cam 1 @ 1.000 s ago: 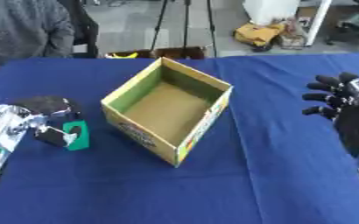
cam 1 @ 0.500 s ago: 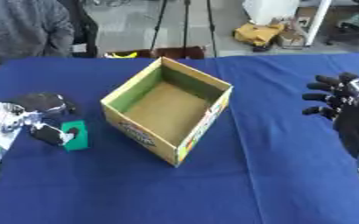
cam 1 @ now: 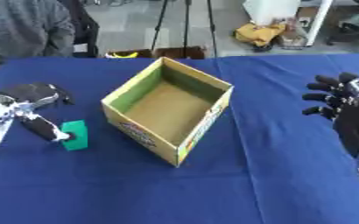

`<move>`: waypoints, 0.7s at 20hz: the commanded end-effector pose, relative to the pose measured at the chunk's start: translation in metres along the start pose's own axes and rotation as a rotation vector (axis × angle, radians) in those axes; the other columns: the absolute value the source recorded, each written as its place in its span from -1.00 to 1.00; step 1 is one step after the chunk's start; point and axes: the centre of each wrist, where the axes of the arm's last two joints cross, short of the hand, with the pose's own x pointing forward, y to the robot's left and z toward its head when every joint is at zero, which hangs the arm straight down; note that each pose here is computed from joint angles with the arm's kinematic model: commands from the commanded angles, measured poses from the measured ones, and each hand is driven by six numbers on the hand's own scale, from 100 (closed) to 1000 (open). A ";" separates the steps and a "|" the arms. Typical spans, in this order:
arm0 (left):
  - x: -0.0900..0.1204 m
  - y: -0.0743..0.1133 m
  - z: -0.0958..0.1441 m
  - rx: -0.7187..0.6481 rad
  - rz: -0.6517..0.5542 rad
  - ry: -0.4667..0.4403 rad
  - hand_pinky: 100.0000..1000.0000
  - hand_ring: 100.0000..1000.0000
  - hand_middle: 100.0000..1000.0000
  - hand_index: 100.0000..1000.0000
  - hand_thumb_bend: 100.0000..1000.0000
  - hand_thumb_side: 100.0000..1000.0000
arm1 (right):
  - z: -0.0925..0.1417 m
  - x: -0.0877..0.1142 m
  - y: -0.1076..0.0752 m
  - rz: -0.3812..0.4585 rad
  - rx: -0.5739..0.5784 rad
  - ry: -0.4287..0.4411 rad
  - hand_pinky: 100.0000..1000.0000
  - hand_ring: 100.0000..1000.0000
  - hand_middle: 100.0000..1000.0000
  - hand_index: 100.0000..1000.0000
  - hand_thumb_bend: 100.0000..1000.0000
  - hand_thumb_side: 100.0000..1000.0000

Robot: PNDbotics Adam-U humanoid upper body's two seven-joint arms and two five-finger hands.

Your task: Pick up objects on the table and place them in the box.

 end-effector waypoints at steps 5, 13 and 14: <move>-0.011 -0.002 -0.003 -0.085 -0.002 0.005 0.38 0.39 0.40 0.61 -0.06 -0.36 | -0.004 0.011 -0.005 0.024 0.004 -0.032 0.04 0.40 0.41 0.67 -1.00 1.00; -0.009 -0.016 -0.014 -0.081 0.006 -0.009 0.26 0.28 0.29 0.54 -0.20 -0.40 | -0.004 0.011 -0.004 0.022 0.006 -0.032 0.04 0.40 0.41 0.67 -1.00 1.00; -0.009 -0.017 -0.015 -0.073 0.008 -0.010 0.20 0.23 0.25 0.52 -0.25 -0.42 | -0.004 0.011 -0.004 0.022 0.006 -0.032 0.04 0.40 0.41 0.67 -1.00 1.00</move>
